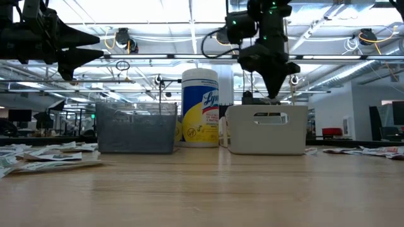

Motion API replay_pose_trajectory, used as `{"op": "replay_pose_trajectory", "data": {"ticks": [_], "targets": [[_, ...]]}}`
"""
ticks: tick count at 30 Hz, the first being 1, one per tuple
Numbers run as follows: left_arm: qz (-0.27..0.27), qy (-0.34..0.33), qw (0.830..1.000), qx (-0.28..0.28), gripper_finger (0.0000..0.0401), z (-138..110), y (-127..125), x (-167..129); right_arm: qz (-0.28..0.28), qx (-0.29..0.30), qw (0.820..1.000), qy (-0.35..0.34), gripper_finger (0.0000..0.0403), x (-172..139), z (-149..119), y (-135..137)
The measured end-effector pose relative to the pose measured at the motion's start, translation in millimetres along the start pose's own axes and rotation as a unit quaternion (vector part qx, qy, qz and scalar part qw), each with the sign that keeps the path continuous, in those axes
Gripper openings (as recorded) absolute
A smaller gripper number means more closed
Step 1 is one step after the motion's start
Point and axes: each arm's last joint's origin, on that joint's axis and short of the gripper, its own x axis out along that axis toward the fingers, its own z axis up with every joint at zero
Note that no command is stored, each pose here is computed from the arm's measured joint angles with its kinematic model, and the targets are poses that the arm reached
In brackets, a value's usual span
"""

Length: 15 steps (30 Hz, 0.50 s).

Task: Pick & Place First Aid Supplies
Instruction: Put the alcohol pad into the gray bin

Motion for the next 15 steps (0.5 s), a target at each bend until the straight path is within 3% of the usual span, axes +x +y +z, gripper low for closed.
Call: {"op": "replay_pose_trajectory", "data": {"ticks": [6,15], "targets": [[0.000,0.000,1.000,0.000,0.0196,0,0,0,0.005,-0.015,1.000,-0.011,0.0000,6,-7,14],[0.000,0.000,1.000,0.000,0.0196,0,0,0,0.017,-0.038,0.999,-0.027,0.0000,49,-20,28]]}}
